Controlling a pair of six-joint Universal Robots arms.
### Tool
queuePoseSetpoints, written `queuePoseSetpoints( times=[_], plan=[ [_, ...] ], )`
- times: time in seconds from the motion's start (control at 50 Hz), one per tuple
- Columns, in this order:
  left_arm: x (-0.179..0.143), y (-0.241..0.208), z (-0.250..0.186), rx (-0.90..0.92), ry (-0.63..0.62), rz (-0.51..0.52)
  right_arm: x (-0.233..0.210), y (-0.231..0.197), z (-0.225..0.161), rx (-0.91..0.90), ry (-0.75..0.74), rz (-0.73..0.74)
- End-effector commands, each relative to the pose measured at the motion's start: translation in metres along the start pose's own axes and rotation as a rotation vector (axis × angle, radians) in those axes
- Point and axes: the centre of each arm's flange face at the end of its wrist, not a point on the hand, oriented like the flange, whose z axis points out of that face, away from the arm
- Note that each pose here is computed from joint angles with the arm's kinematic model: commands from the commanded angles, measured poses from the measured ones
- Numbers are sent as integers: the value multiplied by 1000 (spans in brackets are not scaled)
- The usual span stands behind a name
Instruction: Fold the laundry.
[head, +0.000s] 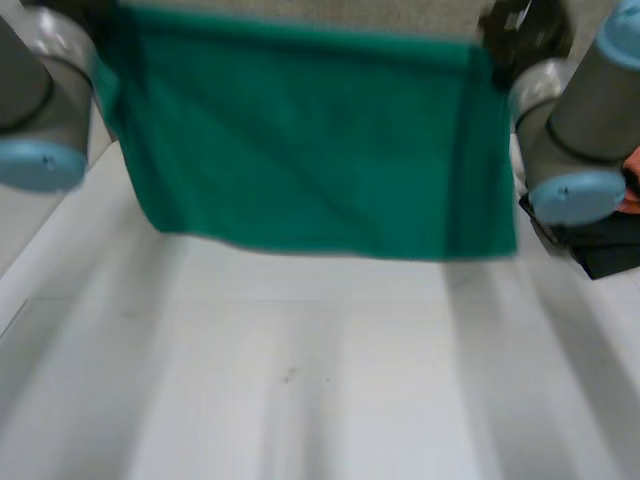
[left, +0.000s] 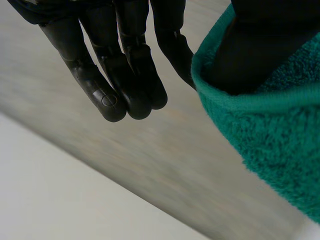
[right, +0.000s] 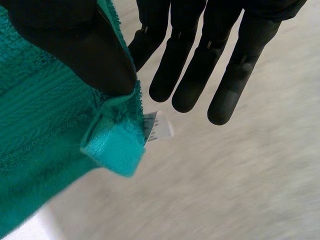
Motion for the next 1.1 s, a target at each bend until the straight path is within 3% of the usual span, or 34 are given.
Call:
queuePoseSetpoints(
  times=[0.02,0.14,0.32,0.48,0.68,0.96,1.1],
  plan=[
    [-29,-2,12,40,-95,-133,20,-26,5,139,78,67],
    [-6,37,-9,-127,19,-161,-4,1,-5,47,-42,70],
    [67,108,-73,-338,296,-160,-81,72,-51,-167,-359,106],
    [117,180,-131,-517,460,-47,-125,135,-86,-357,-488,89],
    [118,201,-141,-558,505,58,-121,141,-96,-432,-517,102],
    [101,216,-142,-602,483,23,-111,139,-99,-464,-514,135],
    [99,210,-143,-586,533,-20,-109,144,-101,-510,-514,193]
  ],
)
